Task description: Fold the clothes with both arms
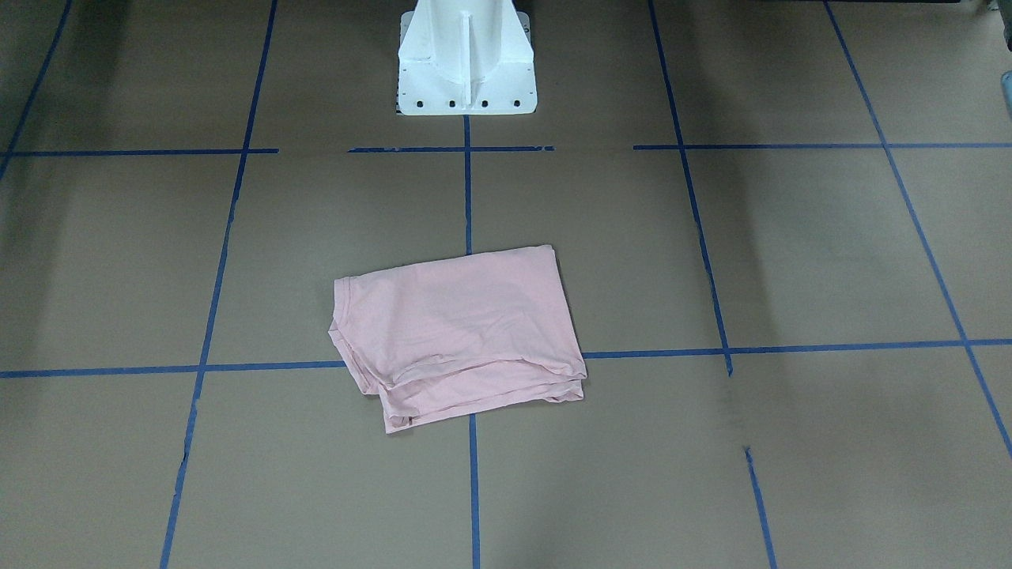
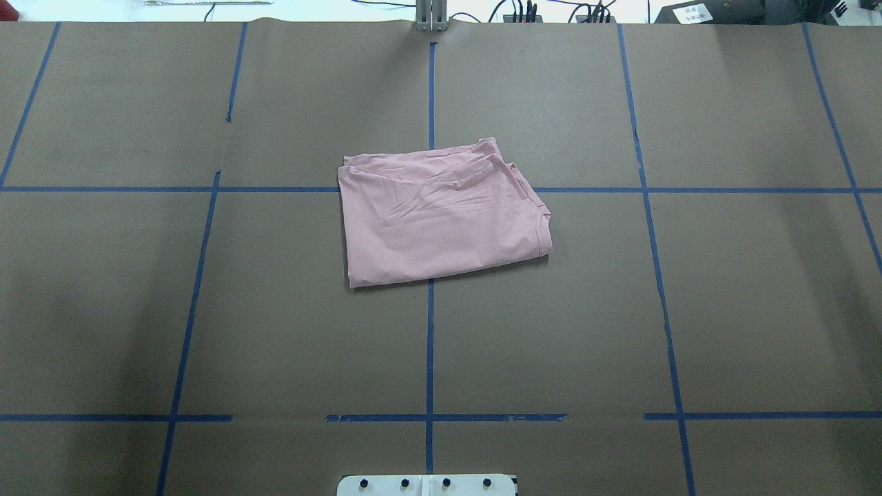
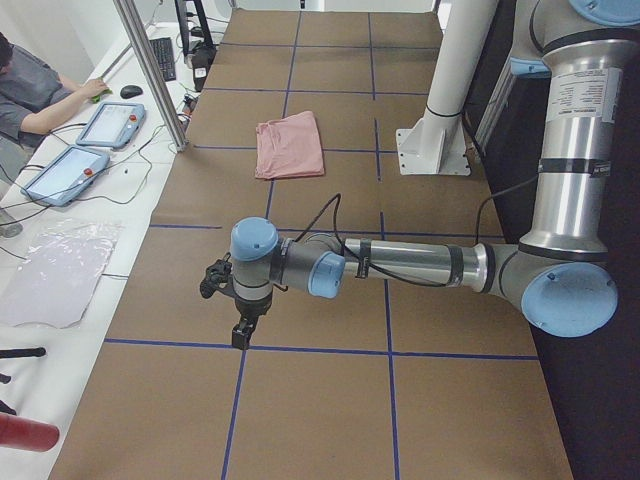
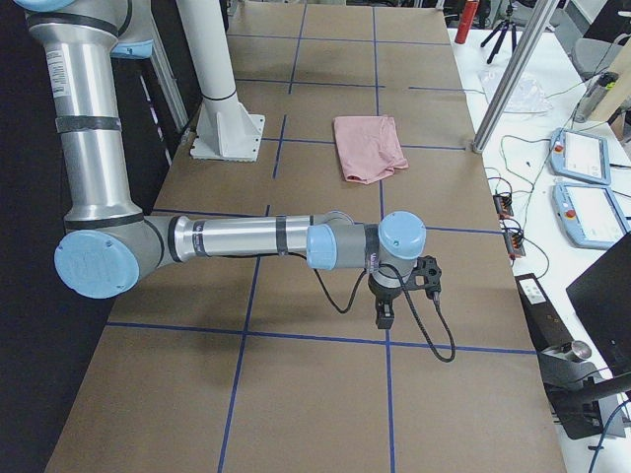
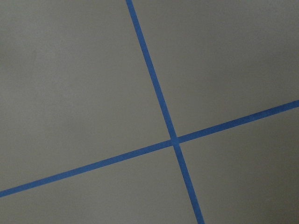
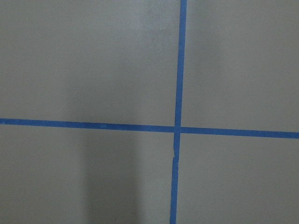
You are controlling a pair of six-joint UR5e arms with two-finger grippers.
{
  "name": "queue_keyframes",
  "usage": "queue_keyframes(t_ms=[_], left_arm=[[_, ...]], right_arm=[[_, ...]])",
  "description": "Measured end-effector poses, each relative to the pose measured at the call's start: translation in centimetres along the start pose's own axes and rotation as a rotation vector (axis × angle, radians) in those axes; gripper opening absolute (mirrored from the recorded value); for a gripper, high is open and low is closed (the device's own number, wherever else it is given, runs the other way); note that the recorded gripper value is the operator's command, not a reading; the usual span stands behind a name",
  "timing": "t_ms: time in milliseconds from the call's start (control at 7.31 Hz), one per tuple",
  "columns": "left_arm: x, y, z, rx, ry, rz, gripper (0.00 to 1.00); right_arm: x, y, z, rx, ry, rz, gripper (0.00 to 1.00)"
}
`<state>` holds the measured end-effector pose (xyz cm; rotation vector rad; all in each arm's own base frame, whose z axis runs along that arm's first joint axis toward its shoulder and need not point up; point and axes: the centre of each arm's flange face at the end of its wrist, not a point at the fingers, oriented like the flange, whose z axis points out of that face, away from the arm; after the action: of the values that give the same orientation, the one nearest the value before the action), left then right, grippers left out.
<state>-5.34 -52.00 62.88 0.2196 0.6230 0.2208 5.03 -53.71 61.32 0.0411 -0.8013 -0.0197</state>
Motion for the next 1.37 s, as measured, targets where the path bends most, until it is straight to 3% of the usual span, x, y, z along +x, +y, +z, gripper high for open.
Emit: queue_keyframes(t_ms=[547, 1367], left_arm=[[-2.0, 1.9, 0.3, -0.044, 0.092, 0.044, 1.00], [-2.4, 2.2, 1.1, -0.059, 0.102, 0.009, 1.00]], right_arm=[[0.5, 0.6, 0.4, -0.008, -0.001, 0.010, 1.00], [4.3, 5.3, 3.6, -0.038, 0.005, 0.048, 1.00]])
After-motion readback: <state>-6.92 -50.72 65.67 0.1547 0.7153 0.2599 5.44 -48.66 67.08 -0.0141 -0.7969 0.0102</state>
